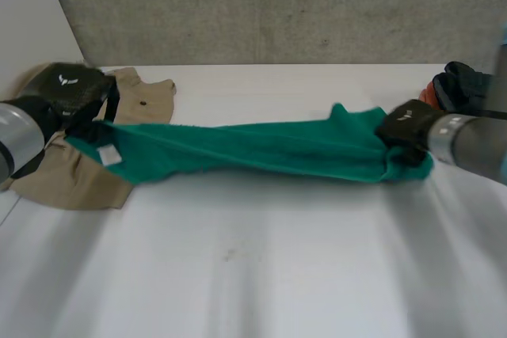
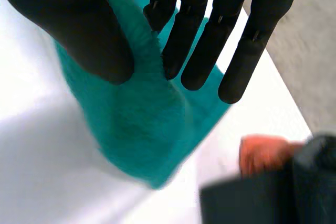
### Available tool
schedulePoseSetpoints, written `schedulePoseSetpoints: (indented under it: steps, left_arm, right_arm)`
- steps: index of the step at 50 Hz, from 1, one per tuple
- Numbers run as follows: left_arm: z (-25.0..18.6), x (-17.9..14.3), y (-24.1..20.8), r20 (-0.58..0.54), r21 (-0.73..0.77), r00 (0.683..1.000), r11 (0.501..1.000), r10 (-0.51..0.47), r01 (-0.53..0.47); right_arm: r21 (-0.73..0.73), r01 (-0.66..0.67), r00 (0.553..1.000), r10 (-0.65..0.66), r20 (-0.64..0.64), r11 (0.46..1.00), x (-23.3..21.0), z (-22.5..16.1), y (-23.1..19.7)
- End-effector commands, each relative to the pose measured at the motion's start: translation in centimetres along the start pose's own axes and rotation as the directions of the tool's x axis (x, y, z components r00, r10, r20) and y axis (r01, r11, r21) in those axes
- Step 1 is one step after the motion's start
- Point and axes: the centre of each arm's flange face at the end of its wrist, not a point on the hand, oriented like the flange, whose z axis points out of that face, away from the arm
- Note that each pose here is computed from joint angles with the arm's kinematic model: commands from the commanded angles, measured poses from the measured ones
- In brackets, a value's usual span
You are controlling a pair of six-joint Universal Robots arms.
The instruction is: Fold the laundry.
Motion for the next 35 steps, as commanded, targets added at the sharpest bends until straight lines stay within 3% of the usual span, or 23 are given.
schedulePoseSetpoints:
  steps: [1,4,8,13,18,30,35]
  left_arm:
    - [-0.6,-2.1,3.0,-0.001,-0.199,0.998,0.978,0.062,-0.061]
    - [-1.4,-1.9,2.8,-0.068,-0.250,0.997,0.967,0.031,-0.047]
    - [-2.3,-1.1,0.2,-0.146,-0.199,0.989,0.980,-0.024,-0.005]
    - [-3.5,-1.7,-2.9,-0.096,-0.115,0.991,0.990,-0.095,0.084]
    - [-3.3,-2.1,-3.7,-0.062,-0.067,0.990,0.990,-0.127,0.123]
    - [3.7,-0.5,1.2,-0.114,-0.173,0.993,0.985,-0.004,-0.016]
    - [8.0,-1.7,-1.0,-0.037,-0.064,0.995,0.994,0.090,-0.092]
  right_arm:
    - [-0.027,-0.120,0.990,0.118,-0.073,0.992,3.1,-3.6,1.9]
    - [-0.016,-0.166,0.984,0.165,-0.062,0.986,3.4,-4.8,1.7]
    - [0.050,-0.193,0.976,0.196,-0.089,0.980,4.1,-6.9,-0.1]
    - [0.127,-0.218,0.962,0.235,-0.141,0.968,5.0,-9.8,-2.0]
    - [0.113,-0.243,0.955,0.258,-0.146,0.963,5.0,-10.4,-1.5]
    - [-0.043,-0.091,0.989,0.085,-0.124,0.995,3.8,-6.6,1.3]
    - [0.047,-0.046,0.963,0.057,-0.264,0.998,6.5,-3.0,-0.6]
